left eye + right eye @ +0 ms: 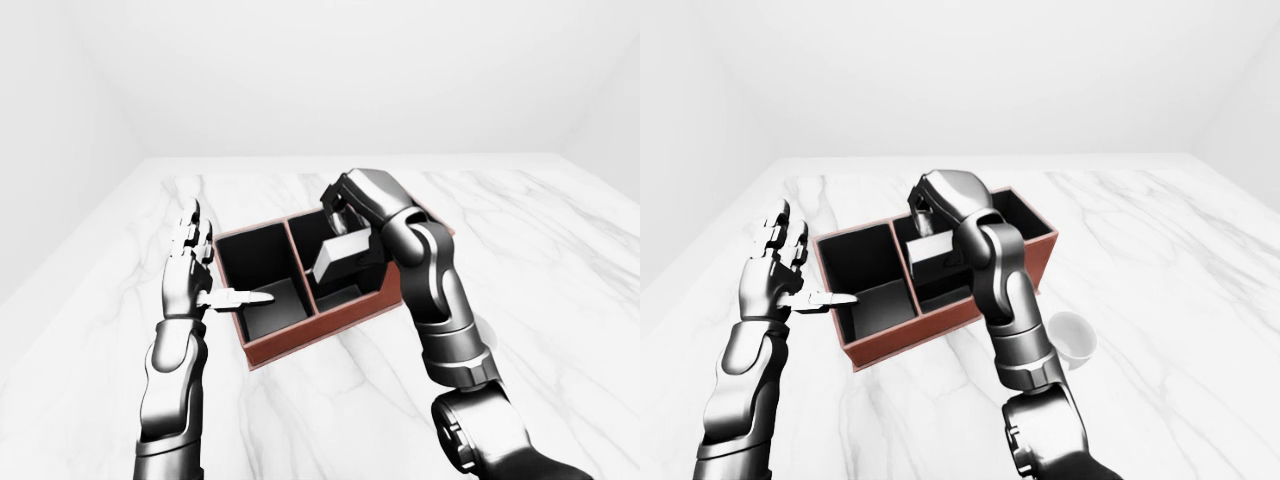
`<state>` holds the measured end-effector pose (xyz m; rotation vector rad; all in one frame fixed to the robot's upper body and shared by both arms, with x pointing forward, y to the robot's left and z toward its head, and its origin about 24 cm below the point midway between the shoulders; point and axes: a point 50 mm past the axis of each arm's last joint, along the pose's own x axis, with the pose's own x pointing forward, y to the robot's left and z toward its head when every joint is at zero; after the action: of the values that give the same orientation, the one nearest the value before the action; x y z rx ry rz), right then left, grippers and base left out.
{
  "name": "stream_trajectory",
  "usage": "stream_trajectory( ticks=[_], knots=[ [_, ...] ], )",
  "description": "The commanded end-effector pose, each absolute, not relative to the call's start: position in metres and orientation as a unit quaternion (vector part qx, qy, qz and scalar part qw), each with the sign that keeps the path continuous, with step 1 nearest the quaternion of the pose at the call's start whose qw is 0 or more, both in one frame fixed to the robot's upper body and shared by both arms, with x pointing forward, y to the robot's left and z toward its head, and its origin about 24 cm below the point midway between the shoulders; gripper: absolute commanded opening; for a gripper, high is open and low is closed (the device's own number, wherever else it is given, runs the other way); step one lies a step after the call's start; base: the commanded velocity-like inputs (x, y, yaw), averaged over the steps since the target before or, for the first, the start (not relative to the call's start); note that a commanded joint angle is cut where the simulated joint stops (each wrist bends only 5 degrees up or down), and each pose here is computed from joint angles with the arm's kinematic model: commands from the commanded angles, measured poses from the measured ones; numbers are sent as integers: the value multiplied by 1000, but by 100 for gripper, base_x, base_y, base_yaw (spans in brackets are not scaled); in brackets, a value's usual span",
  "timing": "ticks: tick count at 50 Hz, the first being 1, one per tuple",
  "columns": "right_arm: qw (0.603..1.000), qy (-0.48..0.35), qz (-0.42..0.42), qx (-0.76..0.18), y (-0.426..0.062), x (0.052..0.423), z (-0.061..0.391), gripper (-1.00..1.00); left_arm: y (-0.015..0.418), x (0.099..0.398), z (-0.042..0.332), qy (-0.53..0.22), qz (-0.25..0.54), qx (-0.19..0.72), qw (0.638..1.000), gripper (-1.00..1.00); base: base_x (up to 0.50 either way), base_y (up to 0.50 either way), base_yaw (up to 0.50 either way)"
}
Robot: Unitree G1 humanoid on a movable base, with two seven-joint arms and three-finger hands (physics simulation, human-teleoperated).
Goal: Pick up the book and place it in the front compartment of the caddy.
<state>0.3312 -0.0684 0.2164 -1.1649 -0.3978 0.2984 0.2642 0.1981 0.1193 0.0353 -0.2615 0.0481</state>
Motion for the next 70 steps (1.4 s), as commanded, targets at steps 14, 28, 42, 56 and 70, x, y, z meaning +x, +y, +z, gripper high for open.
stream_trajectory(
  ticks=[14,28,42,56,70],
  knots=[
    [809,-198,112,-542,-65,349,229,-100,198,265,118,-127,24,17,991,100,0,0,0],
    [812,-203,103,-537,-61,358,234,-100,199,265,120,-131,25,17,991,100,0,0,0],
    [812,-205,101,-537,-55,368,236,-100,199,265,119,-129,25,17,991,100,0,0,0],
    [810,-202,101,-541,-52,384,228,-100,200,266,119,-128,27,17,991,100,0,0,0],
    [803,-206,96,-552,-47,398,228,-100,200,265,123,-137,28,17,990,100,0,0,0]
  ],
)
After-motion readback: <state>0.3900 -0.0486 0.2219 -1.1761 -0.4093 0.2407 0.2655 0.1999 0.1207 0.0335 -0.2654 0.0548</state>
